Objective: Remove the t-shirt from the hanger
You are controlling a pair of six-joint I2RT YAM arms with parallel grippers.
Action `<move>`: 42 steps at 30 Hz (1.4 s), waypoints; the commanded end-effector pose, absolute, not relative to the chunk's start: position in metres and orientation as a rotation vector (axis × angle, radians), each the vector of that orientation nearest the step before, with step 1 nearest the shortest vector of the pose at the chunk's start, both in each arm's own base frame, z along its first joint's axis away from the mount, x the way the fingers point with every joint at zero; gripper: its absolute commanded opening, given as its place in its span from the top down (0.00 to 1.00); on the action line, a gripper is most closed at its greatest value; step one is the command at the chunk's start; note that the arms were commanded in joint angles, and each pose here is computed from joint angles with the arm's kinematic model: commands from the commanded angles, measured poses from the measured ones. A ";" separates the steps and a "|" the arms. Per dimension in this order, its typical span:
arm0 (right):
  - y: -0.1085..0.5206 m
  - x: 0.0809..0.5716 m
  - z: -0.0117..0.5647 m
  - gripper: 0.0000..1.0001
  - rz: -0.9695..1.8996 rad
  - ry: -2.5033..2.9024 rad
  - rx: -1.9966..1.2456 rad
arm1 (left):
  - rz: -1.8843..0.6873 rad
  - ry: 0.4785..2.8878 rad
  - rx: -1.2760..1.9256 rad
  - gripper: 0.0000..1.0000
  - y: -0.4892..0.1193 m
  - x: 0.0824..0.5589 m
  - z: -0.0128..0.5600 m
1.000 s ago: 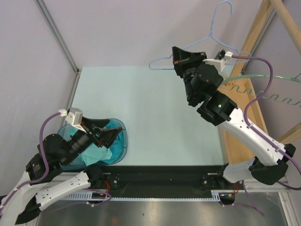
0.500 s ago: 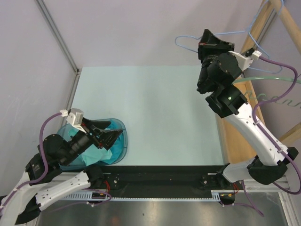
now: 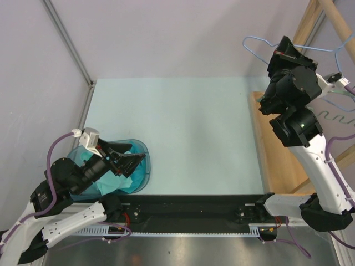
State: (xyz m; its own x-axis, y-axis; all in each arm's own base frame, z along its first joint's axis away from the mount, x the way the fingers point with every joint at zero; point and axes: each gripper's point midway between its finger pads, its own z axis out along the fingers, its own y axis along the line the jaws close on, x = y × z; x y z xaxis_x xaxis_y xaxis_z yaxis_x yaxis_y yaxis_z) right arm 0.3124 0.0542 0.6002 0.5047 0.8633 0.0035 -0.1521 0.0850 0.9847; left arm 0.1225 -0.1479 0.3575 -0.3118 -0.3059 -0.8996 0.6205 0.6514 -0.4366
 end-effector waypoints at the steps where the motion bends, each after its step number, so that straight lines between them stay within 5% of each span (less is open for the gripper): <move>1: 0.029 0.305 0.586 1.00 0.841 0.649 1.376 | -0.982 1.645 0.263 0.15 -0.153 0.119 0.362; 24: 0.017 0.337 0.521 0.99 0.849 0.789 1.457 | -1.015 1.658 0.279 0.15 -0.163 0.118 0.357; 31: 0.028 0.326 0.513 0.70 0.834 0.843 1.416 | -0.990 1.659 0.270 0.14 -0.160 0.122 0.356; 32: 0.028 0.324 0.512 0.59 0.818 0.846 1.412 | -0.985 1.659 0.269 0.14 -0.159 0.122 0.357; 38: 0.047 0.301 0.509 0.29 0.726 0.931 1.332 | -0.954 1.658 0.256 0.14 -0.152 0.123 0.355; 42: 0.061 0.286 0.502 0.16 0.686 1.001 1.270 | -0.949 1.662 0.263 0.14 -0.154 0.125 0.350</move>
State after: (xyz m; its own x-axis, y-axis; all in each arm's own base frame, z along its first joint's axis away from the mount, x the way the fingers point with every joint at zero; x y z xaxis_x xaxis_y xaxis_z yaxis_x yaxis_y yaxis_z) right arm 0.3063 0.0762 0.5036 0.3556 0.9214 -0.1569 0.0697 0.1412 0.9875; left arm 0.1219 -0.1546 0.3508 -0.3438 -0.2989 -0.8902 0.6193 0.6405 -0.4542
